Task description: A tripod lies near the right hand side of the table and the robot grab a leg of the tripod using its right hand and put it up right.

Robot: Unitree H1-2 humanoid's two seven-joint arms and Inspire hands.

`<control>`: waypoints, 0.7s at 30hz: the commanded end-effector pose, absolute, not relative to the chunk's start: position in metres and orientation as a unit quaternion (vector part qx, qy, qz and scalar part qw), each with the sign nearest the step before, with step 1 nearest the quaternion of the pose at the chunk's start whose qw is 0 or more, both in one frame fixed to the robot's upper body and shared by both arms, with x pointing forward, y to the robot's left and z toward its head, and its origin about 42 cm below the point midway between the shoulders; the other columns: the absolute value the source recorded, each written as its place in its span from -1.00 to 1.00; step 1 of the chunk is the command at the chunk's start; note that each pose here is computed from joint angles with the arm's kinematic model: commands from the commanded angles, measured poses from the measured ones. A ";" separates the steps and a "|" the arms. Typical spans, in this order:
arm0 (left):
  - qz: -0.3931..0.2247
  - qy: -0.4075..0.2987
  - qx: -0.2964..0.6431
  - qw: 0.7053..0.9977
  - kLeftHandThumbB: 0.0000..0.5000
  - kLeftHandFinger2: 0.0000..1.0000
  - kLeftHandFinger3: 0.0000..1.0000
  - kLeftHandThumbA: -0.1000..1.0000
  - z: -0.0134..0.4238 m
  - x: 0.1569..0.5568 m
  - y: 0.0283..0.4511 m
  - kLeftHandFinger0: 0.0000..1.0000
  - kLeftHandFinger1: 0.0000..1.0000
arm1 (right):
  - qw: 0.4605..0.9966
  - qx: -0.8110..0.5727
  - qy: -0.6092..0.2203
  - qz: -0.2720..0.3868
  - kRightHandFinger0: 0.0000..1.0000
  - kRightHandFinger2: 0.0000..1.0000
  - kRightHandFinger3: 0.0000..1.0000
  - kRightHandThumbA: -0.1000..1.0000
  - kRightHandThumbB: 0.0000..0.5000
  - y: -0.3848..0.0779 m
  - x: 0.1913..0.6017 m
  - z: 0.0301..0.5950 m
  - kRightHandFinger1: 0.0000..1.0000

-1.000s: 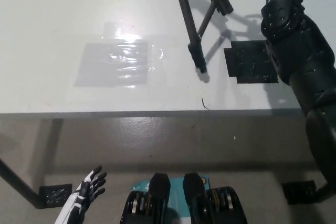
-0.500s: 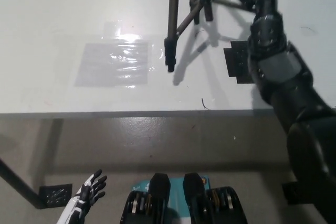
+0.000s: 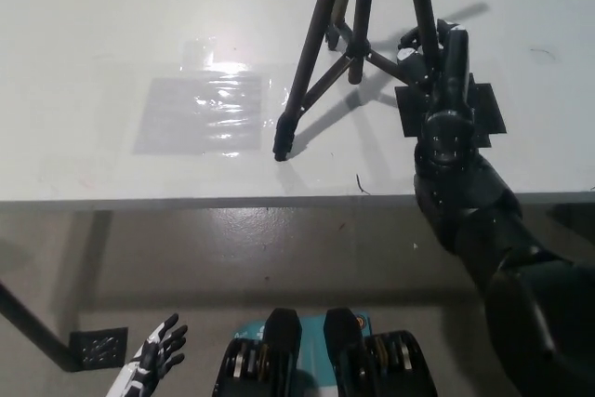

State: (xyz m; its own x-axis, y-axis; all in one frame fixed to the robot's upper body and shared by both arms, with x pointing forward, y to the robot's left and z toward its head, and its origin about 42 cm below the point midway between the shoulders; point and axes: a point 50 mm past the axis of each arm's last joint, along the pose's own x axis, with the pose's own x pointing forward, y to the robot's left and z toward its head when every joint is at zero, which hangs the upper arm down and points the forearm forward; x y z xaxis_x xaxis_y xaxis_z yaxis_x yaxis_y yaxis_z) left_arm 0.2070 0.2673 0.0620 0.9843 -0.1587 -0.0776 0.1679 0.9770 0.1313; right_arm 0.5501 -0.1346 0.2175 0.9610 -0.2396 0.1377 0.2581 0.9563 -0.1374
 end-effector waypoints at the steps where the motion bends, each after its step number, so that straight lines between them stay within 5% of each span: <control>1: -0.077 0.015 0.072 0.994 -0.16 1.00 1.00 1.00 0.066 0.203 0.265 1.00 1.00 | 0.990 -0.044 -0.047 -0.128 -1.00 -0.02 0.06 -1.00 -0.57 -0.124 0.540 0.199 -0.81; 3: -0.076 0.013 0.073 0.994 -0.16 1.00 1.00 1.00 0.067 0.202 0.265 1.00 1.00 | 0.990 -0.047 -0.046 -0.125 -1.00 0.02 0.11 -0.98 -0.53 -0.126 0.541 0.200 -0.79; 5: -0.076 0.015 0.071 0.994 -0.14 1.00 1.00 1.00 0.067 0.203 0.265 1.00 1.00 | 0.991 -0.053 -0.056 -0.109 -0.72 0.47 0.54 -0.48 -0.11 -0.130 0.544 0.204 -0.36; 6: -0.077 0.015 0.072 0.994 -0.14 1.00 1.00 1.00 0.066 0.204 0.265 1.00 1.00 | 0.993 -0.058 -0.065 -0.084 -0.17 1.00 1.00 -0.09 0.36 -0.131 0.546 0.207 0.29; 8: -0.078 0.014 0.073 0.994 -0.12 1.00 1.00 1.00 0.066 0.204 0.266 1.00 1.00 | 0.995 -0.061 -0.075 -0.031 0.84 1.00 1.00 0.32 0.75 -0.132 0.550 0.214 1.00; 9: -0.078 0.014 0.070 0.994 -0.12 1.00 1.00 1.00 0.066 0.204 0.265 1.00 1.00 | 0.995 -0.051 -0.083 0.015 1.00 1.00 1.00 0.41 0.97 -0.133 0.554 0.222 1.00; 14: -0.080 0.015 0.069 0.994 -0.20 1.00 1.00 1.00 0.065 0.204 0.265 1.00 1.00 | 0.984 -0.067 -0.152 0.071 1.00 1.00 1.00 0.75 1.00 -0.134 0.566 0.272 1.00; 21: -0.079 0.018 0.071 0.994 -0.22 1.00 1.00 1.00 0.063 0.198 0.268 1.00 1.00 | 0.956 -0.063 -0.261 0.118 1.00 1.00 1.00 0.77 1.00 -0.134 0.553 0.357 1.00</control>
